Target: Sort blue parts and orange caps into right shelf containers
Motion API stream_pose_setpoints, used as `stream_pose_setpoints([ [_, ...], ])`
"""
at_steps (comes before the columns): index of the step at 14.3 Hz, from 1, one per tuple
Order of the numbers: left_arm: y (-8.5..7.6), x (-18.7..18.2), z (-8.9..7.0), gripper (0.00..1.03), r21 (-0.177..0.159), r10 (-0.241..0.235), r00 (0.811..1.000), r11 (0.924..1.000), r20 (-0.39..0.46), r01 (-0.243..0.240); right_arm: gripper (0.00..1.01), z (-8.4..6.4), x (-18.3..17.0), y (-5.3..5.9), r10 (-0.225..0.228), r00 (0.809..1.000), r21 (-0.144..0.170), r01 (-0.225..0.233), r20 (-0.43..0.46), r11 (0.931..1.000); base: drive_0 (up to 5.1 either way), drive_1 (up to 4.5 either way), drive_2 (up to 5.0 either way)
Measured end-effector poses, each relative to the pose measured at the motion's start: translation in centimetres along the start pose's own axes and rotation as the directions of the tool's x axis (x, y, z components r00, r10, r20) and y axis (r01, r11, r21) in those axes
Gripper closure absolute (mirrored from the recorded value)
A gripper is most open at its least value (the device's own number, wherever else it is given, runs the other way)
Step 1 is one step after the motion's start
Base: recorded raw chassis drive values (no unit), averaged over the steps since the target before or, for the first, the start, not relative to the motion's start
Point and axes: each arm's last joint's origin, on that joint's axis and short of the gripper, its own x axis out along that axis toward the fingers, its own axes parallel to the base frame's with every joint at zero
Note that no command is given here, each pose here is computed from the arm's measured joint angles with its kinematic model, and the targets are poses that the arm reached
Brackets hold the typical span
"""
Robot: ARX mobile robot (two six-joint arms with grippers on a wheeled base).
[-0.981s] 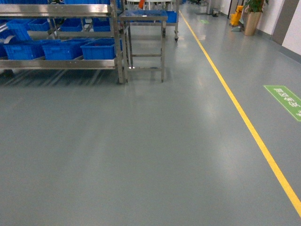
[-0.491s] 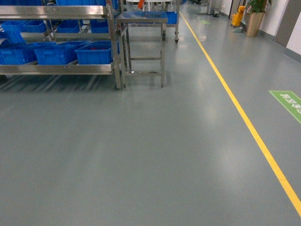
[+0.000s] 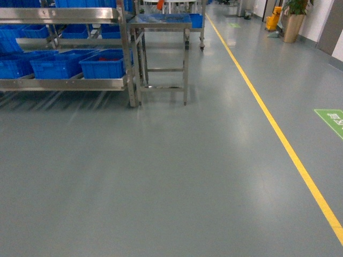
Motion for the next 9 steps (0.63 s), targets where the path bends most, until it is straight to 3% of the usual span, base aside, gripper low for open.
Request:
stream_pose_setpoints([
  [9, 0.0, 0.0, 0.0, 0.6, 0.0, 0.001, 1.0, 1.0, 0.0, -0.001, 0.57, 0.0, 0.0, 0.0, 0.0, 1.0, 0.0, 0.0, 0.0, 1.0, 0.0, 4.2, -4.3],
])
